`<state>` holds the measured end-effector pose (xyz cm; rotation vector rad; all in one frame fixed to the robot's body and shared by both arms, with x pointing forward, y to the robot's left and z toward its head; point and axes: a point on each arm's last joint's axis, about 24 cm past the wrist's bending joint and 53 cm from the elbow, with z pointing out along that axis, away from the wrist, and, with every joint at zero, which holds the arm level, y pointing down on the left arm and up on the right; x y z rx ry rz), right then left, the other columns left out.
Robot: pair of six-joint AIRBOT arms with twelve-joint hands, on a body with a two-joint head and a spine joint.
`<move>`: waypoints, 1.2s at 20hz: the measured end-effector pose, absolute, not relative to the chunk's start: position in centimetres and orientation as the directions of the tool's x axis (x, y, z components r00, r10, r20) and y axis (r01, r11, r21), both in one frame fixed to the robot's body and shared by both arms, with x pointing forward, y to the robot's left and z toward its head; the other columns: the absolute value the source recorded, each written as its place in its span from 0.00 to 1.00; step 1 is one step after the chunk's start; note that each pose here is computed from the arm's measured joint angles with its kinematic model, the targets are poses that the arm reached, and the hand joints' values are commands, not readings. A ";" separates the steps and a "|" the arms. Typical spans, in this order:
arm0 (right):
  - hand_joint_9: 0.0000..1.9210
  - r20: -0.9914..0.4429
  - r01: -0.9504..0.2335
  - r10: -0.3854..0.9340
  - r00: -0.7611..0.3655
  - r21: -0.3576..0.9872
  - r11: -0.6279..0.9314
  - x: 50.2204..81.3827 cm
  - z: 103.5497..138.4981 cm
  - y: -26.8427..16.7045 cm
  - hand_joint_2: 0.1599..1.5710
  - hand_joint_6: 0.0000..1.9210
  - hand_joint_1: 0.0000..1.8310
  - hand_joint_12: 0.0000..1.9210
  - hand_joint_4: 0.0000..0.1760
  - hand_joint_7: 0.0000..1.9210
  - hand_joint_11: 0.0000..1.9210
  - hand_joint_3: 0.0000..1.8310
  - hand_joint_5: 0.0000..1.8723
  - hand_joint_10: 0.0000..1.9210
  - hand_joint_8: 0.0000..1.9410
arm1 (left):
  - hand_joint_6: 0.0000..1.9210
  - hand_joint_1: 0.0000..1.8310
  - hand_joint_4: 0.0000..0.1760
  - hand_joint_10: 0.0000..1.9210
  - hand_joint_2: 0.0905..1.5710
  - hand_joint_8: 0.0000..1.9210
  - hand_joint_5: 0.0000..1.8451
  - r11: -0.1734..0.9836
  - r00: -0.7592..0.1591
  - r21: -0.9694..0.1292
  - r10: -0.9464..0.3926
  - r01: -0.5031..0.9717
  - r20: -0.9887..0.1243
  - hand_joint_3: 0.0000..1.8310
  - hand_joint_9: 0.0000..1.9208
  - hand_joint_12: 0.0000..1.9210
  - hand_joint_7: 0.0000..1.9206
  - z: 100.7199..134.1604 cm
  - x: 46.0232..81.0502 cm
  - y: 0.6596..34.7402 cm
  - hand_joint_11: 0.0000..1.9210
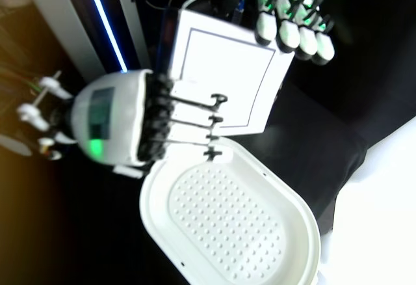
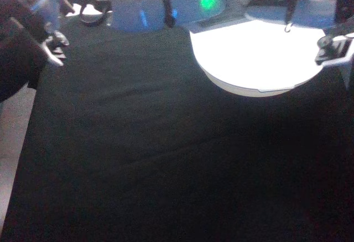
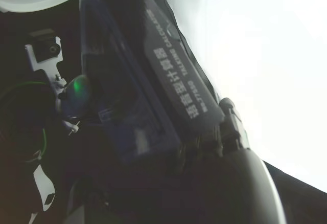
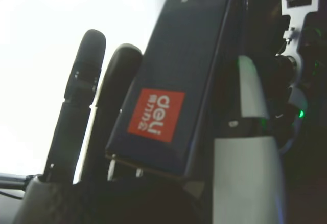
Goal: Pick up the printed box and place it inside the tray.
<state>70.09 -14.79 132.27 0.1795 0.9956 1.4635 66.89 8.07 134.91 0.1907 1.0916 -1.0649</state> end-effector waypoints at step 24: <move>0.54 -0.720 -0.701 0.692 0.056 0.466 0.541 74.5 136.0 -16.4 0.68 0.41 0.69 0.72 0.00 0.54 0.44 0.00 0.50 0.53 0.60 | 0.00 0.00 0.00 0.00 0.57 0.00 0.00 0.453 0.031 -0.474 -0.747 0.755 -0.665 0.00 0.00 0.00 0.00 131.6 63.4 15.0 0.00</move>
